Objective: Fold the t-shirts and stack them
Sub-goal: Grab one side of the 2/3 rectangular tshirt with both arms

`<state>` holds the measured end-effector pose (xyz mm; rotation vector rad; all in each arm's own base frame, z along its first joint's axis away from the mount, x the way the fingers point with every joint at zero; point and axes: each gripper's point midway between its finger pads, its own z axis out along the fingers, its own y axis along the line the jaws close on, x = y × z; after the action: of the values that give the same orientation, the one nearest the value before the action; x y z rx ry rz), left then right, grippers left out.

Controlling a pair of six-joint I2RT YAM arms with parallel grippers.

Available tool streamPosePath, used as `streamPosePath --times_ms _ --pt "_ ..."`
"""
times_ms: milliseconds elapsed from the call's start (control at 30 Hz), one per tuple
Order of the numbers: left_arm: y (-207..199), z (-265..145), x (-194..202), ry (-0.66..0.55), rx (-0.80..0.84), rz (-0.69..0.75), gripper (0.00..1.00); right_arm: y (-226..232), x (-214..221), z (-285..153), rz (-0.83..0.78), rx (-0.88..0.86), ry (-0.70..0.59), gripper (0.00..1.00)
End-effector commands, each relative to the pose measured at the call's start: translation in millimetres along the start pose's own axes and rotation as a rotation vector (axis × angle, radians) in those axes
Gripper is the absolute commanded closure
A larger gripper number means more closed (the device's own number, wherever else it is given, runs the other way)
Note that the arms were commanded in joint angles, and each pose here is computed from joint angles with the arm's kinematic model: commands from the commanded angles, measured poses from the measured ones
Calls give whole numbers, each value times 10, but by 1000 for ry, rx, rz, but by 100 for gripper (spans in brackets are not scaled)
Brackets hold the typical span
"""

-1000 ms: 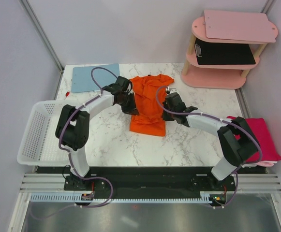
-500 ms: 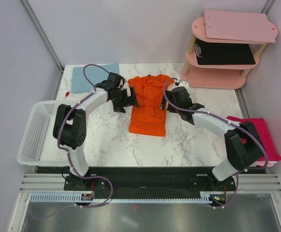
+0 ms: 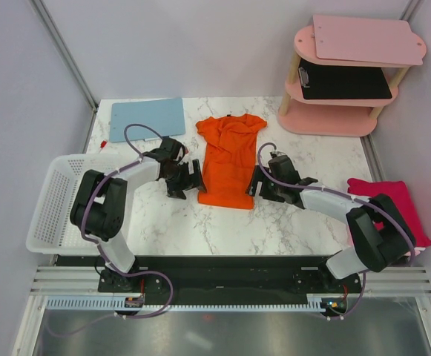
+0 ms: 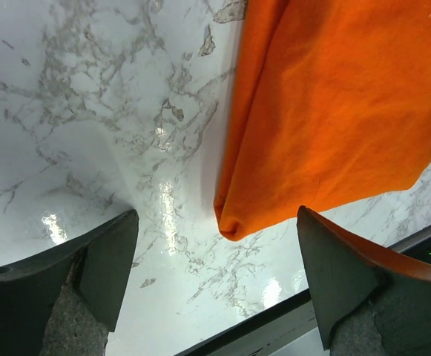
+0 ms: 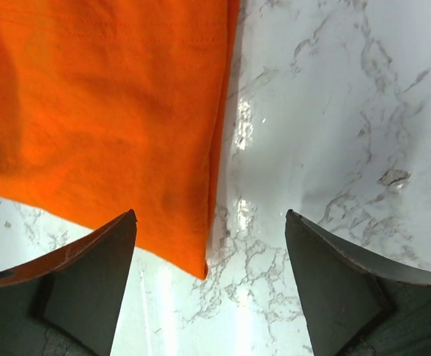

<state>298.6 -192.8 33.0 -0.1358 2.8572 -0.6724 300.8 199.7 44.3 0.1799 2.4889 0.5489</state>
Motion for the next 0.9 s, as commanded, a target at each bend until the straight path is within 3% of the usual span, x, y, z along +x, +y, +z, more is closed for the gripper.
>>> streamPosePath --times_ms 0,133,333,433,533,567,633,667,767,867 --pt "-77 10 -70 -55 51 15 6 234 -8 -83 49 -120 -5 12" --pt "-47 82 -17 -38 57 5 9 267 127 -35 89 -156 40 12" --pt "-17 164 54 -8 62 -5 26 338 388 38 99 -178 109 14" --pt "-12 181 75 3 64 -6 37 421 500 76 100 -202 136 25" --pt "-39 189 84 15 82 -11 61 489 544 101 99 -214 134 38" --pt "-38 192 76 13 81 -9 76 491 548 109 100 -212 133 52" --pt "-54 181 87 15 87 -5 90 508 563 105 93 -209 129 69" --pt "-55 169 95 13 89 -6 98 513 546 88 94 -208 124 88" --pt "-54 107 139 5 92 -7 98 509 554 31 78 -195 121 98" --pt "-76 28 233 6 110 -9 98 476 598 -20 69 -184 137 99"
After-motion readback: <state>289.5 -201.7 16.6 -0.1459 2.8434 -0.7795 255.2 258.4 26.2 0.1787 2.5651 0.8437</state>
